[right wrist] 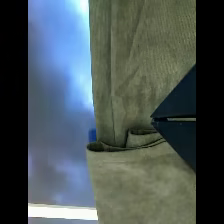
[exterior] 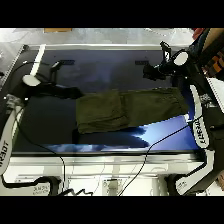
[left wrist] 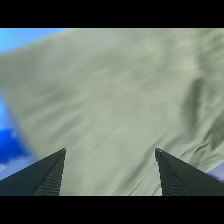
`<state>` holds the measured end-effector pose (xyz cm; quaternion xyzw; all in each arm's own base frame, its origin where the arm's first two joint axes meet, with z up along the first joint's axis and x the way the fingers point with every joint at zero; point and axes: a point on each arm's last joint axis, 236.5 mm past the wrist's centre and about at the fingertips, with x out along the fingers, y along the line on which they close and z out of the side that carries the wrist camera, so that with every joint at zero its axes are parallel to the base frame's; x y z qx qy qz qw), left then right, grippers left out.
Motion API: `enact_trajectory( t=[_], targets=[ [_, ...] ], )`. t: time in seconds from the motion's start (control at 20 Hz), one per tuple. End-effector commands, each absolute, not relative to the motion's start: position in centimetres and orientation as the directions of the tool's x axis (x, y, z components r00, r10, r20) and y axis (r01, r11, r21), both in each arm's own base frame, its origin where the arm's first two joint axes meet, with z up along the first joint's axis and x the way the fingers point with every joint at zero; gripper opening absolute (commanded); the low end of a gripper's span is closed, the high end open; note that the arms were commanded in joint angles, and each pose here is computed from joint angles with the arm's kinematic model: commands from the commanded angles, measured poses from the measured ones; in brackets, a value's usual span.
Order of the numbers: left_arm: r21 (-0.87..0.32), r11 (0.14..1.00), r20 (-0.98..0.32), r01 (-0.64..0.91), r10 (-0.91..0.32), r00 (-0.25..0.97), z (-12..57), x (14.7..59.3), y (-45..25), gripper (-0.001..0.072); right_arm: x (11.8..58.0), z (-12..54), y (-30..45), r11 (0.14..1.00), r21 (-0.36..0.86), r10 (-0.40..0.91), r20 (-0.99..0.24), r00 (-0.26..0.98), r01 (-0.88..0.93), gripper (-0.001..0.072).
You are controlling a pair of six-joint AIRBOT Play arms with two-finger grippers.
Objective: Fold the clothes and pants, and hang the long-sleeved shirts on hangers.
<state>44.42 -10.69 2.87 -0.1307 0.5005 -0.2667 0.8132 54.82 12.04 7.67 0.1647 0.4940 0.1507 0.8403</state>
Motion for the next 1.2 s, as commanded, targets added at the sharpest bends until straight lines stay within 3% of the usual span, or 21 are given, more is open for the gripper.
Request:
enact_trajectory(
  t=[0.0,0.25,0.75,0.8,0.85,0.95,1.15],
  targets=[
    [-0.596,0.798,-0.735,0.09,-0.587,0.339,-1.1,42.1,-6.6,0.0603,54.9,7.7,11.9,0.902,0.421,0.413,-0.78,0.47,-0.093,0.0027],
    [-0.606,0.789,-0.755,-0.103,-0.529,0.388,-8.1,40.2,-7.1,0.0603,55.2,7.9,11.9,0.902,0.422,0.412,-0.773,0.482,-0.093,0.0027],
    [-0.634,0.772,-0.726,-0.037,-0.579,0.371,-10.8,40.7,-13.8,0.0584,55.3,8.0,12.1,0.9,0.425,0.415,-0.769,0.486,-0.096,0.0027],
    [-0.637,0.771,-0.723,-0.029,-0.584,0.369,-10.7,40.7,-14.2,0.0443,55.3,8.0,12.1,0.9,0.425,0.415,-0.769,0.485,-0.096,0.0027],
    [-0.637,0.771,-0.721,-0.023,-0.585,0.371,-10.5,40.9,-14.2,0.0253,55.2,8.0,12.1,0.9,0.426,0.416,-0.77,0.483,-0.097,0.0027],
    [-0.641,0.768,-0.712,-0.008,-0.591,0.38,-9.8,41.4,-14.3,0.0016,54.9,7.8,12.4,0.9,0.424,0.419,-0.777,0.469,-0.101,0.0027],
    [-0.649,0.755,-0.683,0.095,-0.633,0.363,-6.2,42.4,-14.5,0.0018,53.5,6.8,14.5,0.899,0.384,0.437,-0.799,0.412,-0.21,0.0027]
  ],
)
